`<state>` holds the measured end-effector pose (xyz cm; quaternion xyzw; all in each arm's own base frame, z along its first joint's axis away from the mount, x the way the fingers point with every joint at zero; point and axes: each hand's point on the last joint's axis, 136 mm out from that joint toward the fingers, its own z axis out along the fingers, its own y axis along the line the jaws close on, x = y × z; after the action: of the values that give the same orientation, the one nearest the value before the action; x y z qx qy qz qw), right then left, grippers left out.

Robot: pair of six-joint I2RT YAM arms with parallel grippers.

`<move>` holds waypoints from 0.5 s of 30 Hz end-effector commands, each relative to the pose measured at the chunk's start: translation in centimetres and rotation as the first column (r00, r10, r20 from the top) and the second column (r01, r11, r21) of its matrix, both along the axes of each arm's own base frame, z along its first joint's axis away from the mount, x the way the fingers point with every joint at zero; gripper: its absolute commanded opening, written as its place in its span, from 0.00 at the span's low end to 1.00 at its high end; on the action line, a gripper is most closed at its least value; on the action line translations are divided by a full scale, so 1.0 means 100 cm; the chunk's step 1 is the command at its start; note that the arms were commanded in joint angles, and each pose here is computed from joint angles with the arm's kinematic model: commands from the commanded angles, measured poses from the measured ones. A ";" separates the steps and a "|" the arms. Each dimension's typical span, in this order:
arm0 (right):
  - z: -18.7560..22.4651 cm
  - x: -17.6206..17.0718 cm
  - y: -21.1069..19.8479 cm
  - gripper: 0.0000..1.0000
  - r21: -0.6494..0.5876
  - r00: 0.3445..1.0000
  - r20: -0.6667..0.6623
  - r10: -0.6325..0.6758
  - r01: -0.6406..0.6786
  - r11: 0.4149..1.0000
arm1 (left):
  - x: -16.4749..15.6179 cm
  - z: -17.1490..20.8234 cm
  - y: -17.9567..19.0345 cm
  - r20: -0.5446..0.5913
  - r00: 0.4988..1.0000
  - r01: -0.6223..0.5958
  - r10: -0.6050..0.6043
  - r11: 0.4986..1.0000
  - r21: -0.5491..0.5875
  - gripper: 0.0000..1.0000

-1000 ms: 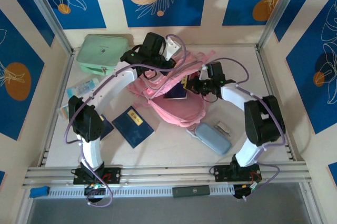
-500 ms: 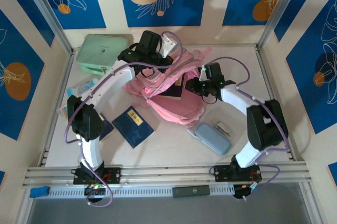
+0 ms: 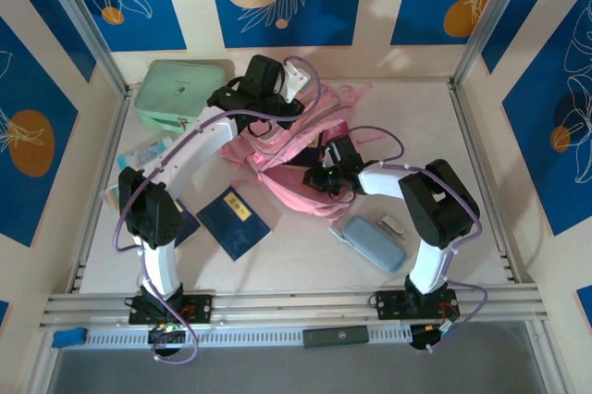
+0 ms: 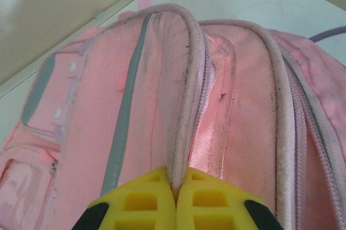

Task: Pack the student bag
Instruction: Place the book in the student bag.

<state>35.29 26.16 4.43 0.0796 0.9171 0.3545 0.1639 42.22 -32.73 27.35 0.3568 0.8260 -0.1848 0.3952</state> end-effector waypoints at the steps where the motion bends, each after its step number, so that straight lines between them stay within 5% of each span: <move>1: 0.010 0.053 -0.045 0.00 -0.024 0.969 0.133 -0.208 0.212 0.977 | 0.002 0.062 -0.003 0.146 0.989 0.024 -0.006 0.992 -0.121 0.00; 9: 0.037 0.103 -0.089 0.00 -0.005 0.929 0.183 -0.321 0.327 0.945 | 0.007 0.054 -0.002 0.146 0.989 0.019 -0.005 0.995 -0.097 0.00; 15: 0.051 0.087 -0.077 0.00 0.003 0.951 0.214 -0.225 0.229 0.973 | 0.012 0.051 -0.005 0.138 0.990 0.015 -0.001 0.995 -0.102 0.00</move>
<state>44.78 17.77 8.21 0.1773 0.8812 0.3258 0.2932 42.58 -32.73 27.55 0.3548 0.8232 -0.1849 0.4030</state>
